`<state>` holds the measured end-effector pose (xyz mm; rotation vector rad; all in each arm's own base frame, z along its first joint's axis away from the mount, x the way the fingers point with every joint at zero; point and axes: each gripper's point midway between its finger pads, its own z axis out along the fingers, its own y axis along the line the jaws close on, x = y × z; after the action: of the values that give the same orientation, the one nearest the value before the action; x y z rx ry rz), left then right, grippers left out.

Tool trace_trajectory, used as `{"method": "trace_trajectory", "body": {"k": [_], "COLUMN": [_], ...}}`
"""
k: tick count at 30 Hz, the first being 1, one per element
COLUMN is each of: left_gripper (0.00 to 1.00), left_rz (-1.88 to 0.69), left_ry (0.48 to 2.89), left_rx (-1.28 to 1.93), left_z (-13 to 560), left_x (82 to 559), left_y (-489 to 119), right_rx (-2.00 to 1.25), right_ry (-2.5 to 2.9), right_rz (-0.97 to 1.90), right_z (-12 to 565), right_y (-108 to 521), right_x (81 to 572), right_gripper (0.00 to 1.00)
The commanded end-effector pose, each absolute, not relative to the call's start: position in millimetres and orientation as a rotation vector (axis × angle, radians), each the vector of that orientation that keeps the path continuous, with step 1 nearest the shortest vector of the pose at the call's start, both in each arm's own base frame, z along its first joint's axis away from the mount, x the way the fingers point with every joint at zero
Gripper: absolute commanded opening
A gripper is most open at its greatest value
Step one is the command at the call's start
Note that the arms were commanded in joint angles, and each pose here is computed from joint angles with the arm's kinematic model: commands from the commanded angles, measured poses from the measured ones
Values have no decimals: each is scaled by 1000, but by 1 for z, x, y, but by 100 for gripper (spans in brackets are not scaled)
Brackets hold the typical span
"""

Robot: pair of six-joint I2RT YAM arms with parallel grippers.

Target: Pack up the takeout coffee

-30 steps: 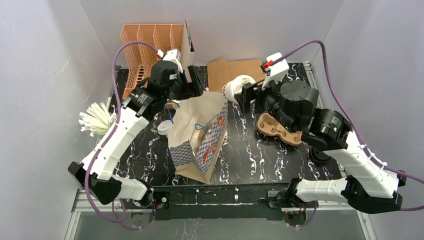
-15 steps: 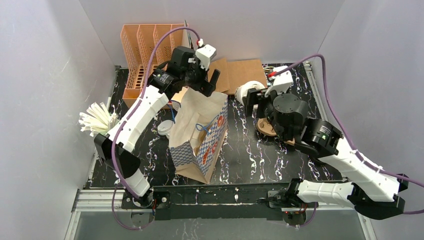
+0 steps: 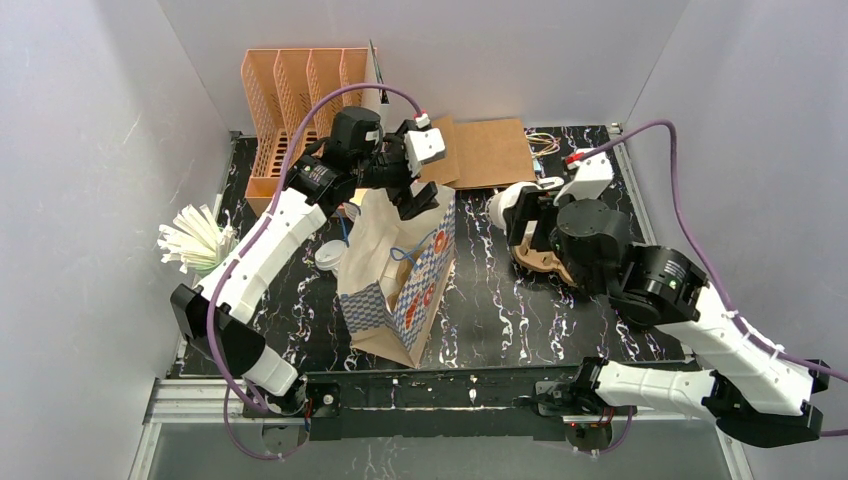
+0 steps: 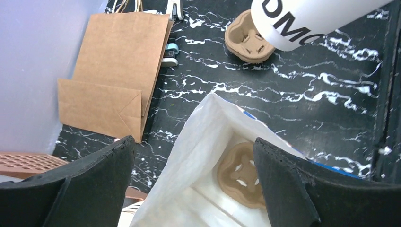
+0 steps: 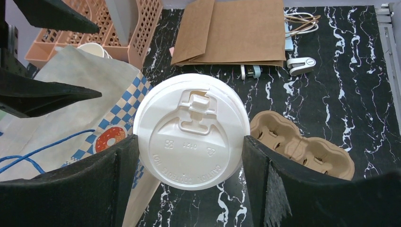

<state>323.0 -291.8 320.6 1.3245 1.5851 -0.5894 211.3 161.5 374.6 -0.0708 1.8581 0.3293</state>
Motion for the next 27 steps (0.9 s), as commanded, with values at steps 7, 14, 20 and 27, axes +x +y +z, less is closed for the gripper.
{"method": "trace_trajectory", "body": {"k": [7, 14, 20, 27], "left_gripper": [87, 88, 83, 21], "left_rz": [-423, -385, -272, -257], "left_ry": [1499, 1477, 1442, 1539], "left_rx": [1560, 1651, 1704, 1554], "left_z": [296, 279, 269, 275], "left_x": [330, 321, 324, 342], "left_y": [-286, -314, -331, -356], "right_rx": [-86, -74, -73, -51], "right_ry": [1849, 1833, 1819, 1808], "right_rz": [358, 349, 346, 331], "right_z": [387, 390, 392, 394], "right_y": [170, 162, 154, 143], "right_x": [213, 211, 208, 206], "right_gripper": [56, 54, 54, 52]}}
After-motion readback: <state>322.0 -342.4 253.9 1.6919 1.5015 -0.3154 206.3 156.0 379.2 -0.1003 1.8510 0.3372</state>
